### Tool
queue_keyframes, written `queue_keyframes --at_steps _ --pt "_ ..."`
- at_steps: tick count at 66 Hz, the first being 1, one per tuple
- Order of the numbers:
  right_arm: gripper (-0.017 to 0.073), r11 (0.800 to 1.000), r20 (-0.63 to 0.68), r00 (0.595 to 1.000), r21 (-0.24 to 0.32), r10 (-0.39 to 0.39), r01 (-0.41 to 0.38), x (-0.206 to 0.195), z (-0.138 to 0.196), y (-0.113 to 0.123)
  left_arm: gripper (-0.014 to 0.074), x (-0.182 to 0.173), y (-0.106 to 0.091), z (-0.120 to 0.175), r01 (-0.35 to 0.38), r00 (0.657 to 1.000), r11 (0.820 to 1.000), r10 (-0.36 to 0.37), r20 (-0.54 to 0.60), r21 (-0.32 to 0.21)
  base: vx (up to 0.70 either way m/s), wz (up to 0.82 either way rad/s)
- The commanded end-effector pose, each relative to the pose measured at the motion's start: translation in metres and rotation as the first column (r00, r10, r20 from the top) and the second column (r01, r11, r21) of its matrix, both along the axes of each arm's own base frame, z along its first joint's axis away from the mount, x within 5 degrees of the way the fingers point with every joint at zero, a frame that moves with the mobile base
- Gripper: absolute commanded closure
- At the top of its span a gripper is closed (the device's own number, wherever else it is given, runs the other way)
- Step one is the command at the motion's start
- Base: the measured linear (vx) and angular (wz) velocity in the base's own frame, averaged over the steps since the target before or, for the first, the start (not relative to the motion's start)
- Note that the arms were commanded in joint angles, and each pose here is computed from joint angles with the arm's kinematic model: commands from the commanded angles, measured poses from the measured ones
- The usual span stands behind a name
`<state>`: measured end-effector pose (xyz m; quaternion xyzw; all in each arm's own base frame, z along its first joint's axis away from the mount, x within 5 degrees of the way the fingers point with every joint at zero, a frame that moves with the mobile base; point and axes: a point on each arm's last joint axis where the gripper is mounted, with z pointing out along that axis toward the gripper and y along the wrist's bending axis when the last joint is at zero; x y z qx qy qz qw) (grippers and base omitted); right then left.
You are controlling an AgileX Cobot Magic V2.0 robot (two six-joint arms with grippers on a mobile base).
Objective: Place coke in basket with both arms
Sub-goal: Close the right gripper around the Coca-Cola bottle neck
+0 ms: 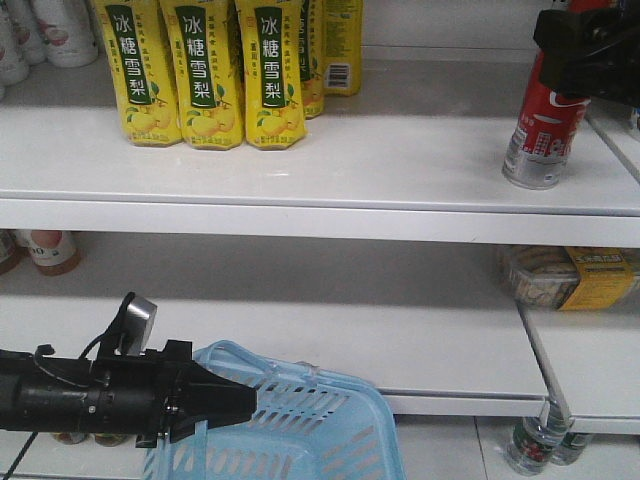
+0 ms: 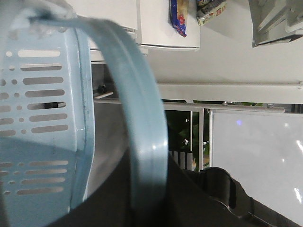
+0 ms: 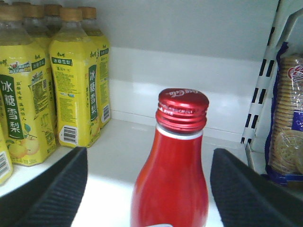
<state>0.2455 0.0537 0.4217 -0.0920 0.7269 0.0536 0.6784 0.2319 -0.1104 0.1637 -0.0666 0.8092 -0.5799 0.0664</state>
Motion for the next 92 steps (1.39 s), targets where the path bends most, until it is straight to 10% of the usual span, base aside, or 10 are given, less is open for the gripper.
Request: queue_keyframes --at_steps 1,56,85,92 --pt "0.0042 1.0 0.138 0.99 0.011 0.007 -0.009 -0.004 0.023 -0.001 0.0599 0.004 -0.004 0.026 -0.02 0.997 0.99 0.03 0.065 -0.142 0.0 0.0" --pt "0.0066 0.996 0.082 0.995 0.068 -0.061 0.056 0.029 0.031 -0.011 0.0599 0.004 -0.004 0.026 -0.02 0.997 0.99 0.03 0.065 -0.142 0.0 0.0" --pt "0.0574 0.999 0.115 0.993 0.041 -0.02 0.015 0.027 0.033 -0.001 0.0599 0.004 -0.004 0.026 -0.02 0.997 0.99 0.03 0.065 -0.142 0.0 0.0" --pt "0.0571 0.999 0.115 0.993 0.043 -0.011 0.006 0.025 0.034 0.002 0.0599 0.004 -0.004 0.026 -0.02 0.997 0.99 0.03 0.065 -0.142 0.0 0.0"
